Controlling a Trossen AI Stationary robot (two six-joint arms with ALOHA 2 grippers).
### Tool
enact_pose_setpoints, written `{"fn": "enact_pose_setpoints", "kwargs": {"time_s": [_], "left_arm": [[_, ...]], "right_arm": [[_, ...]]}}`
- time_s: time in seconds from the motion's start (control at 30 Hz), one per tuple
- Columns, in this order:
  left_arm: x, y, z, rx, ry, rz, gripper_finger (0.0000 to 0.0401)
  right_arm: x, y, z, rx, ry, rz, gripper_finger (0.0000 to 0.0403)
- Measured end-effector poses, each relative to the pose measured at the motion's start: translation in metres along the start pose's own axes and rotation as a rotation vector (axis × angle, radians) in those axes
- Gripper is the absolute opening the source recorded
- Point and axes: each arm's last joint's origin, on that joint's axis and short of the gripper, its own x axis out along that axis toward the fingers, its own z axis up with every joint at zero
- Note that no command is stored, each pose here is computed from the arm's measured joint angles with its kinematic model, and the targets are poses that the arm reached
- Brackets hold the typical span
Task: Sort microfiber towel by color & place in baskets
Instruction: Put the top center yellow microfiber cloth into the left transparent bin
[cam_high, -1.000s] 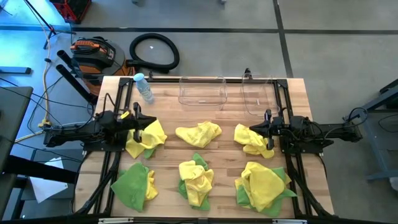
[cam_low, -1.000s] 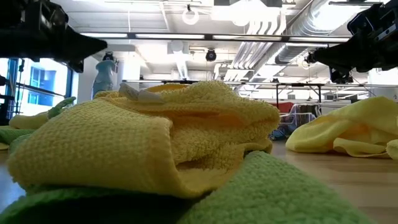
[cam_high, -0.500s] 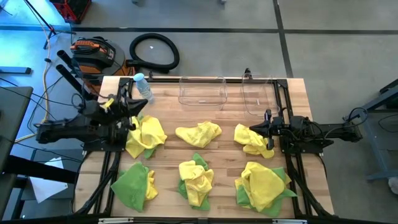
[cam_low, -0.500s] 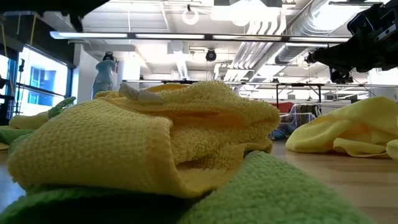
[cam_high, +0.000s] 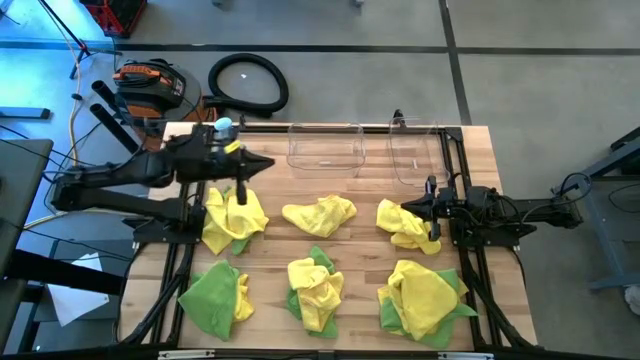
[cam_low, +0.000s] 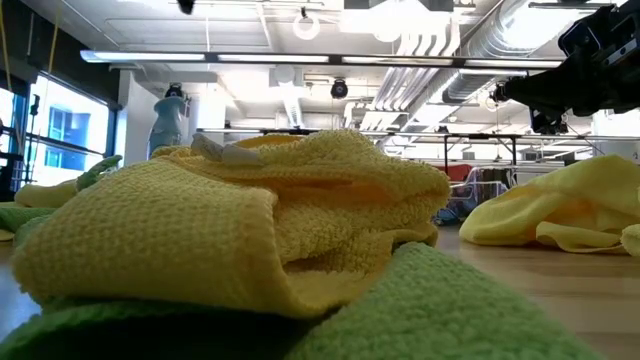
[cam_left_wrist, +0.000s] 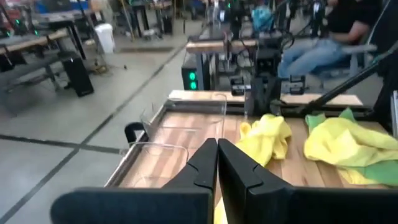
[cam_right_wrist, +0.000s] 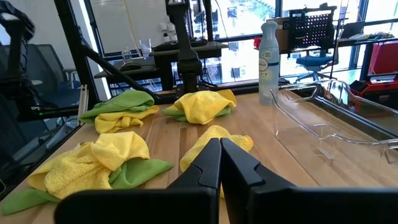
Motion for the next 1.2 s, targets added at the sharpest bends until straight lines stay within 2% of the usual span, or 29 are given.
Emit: {"fn": "enact_pose_setpoints", "kwargs": {"time_s": [0.3, 0.47, 0.6, 0.77, 1.07, 1.2], "left_arm": [[0.061, -0.022, 0.018, 0.060, 0.336, -0.019, 0.0085], [0.101, -0.046, 0.014, 0.099, 0.454, -0.034, 0.0136], [0.131, -0.064, 0.004, 0.101, 0.511, 0.028, 0.0163], [0.160, -0.080, -0.013, 0.072, 0.574, 0.070, 0.0172], [0.200, -0.095, -0.051, -0.057, 0.687, 0.131, 0.0172], [0.213, -0.101, -0.071, -0.125, 0.752, 0.121, 0.0172]], "right_arm": [[0.000, 0.000, 0.000, 0.000, 0.001, 0.000, 0.0000], [0.000, 0.000, 0.000, 0.000, 0.000, 0.000, 0.0000], [0.000, 0.000, 0.000, 0.000, 0.000, 0.000, 0.0000], [0.000, 0.000, 0.000, 0.000, 0.000, 0.000, 0.0000], [0.000, 0.000, 0.000, 0.000, 0.000, 0.000, 0.0000], [0.000, 0.000, 0.000, 0.000, 0.000, 0.000, 0.0000]]}}
